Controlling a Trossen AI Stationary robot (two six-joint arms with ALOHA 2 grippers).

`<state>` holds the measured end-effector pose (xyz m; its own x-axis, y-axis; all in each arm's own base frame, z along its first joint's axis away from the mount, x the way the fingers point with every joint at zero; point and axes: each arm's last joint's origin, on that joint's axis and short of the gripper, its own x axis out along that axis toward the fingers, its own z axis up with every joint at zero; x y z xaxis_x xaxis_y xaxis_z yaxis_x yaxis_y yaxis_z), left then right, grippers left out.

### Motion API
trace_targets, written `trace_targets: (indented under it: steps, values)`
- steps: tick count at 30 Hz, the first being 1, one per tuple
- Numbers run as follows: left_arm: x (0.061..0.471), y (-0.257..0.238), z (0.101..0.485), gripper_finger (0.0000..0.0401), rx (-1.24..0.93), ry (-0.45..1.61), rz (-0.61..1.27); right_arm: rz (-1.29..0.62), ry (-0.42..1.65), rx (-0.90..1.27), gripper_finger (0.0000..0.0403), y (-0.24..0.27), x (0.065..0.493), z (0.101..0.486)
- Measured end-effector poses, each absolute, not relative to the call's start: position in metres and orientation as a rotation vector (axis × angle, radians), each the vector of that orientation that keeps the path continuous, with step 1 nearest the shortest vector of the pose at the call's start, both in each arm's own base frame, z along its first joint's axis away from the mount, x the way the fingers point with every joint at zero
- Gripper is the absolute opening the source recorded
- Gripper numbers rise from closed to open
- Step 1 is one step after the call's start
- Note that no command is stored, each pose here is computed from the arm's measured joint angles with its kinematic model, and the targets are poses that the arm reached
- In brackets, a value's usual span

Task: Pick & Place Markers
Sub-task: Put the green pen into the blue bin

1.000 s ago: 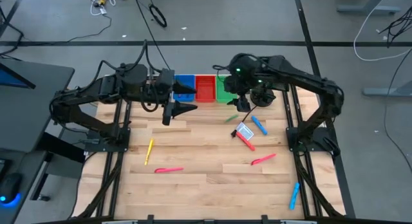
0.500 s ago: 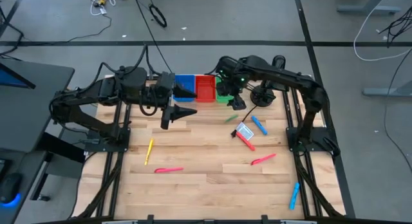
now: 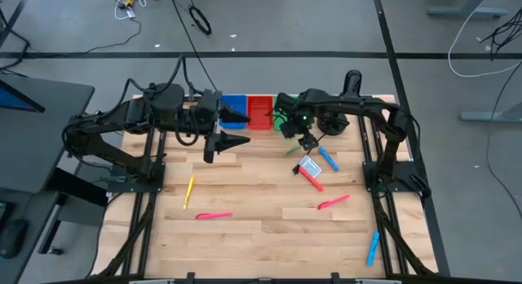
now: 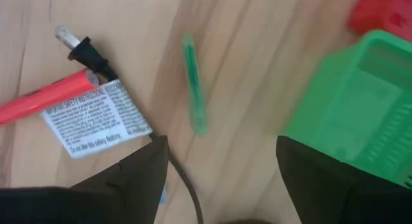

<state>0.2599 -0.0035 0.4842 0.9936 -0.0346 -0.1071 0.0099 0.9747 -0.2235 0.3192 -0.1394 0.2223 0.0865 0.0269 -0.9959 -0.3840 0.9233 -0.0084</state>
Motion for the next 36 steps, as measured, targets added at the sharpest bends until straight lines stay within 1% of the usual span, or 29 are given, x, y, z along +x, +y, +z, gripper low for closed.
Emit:
trace_targets:
  steps: [11,19,27,32,36]
  values:
    - [0.26,-0.003,0.484,0.0296,-0.224,0.111,-0.022,0.354,1.44,-0.358,0.0288,-0.123,0.321,0.195]
    - [0.26,-0.003,0.484,0.0296,-0.223,0.111,-0.022,0.374,1.457,-0.394,0.0288,-0.119,0.323,0.193]
    - [0.26,-0.003,0.485,0.0296,-0.221,0.097,-0.022,0.42,1.527,-0.393,0.0288,-0.119,0.33,0.167]
    - [0.26,-0.003,0.486,0.0296,-0.215,0.091,-0.023,0.414,1.509,-0.406,0.0288,-0.122,0.336,0.157]
    - [0.26,-0.003,0.486,0.0296,-0.214,0.091,-0.023,0.432,1.548,-0.385,0.0288,-0.121,0.338,0.142]
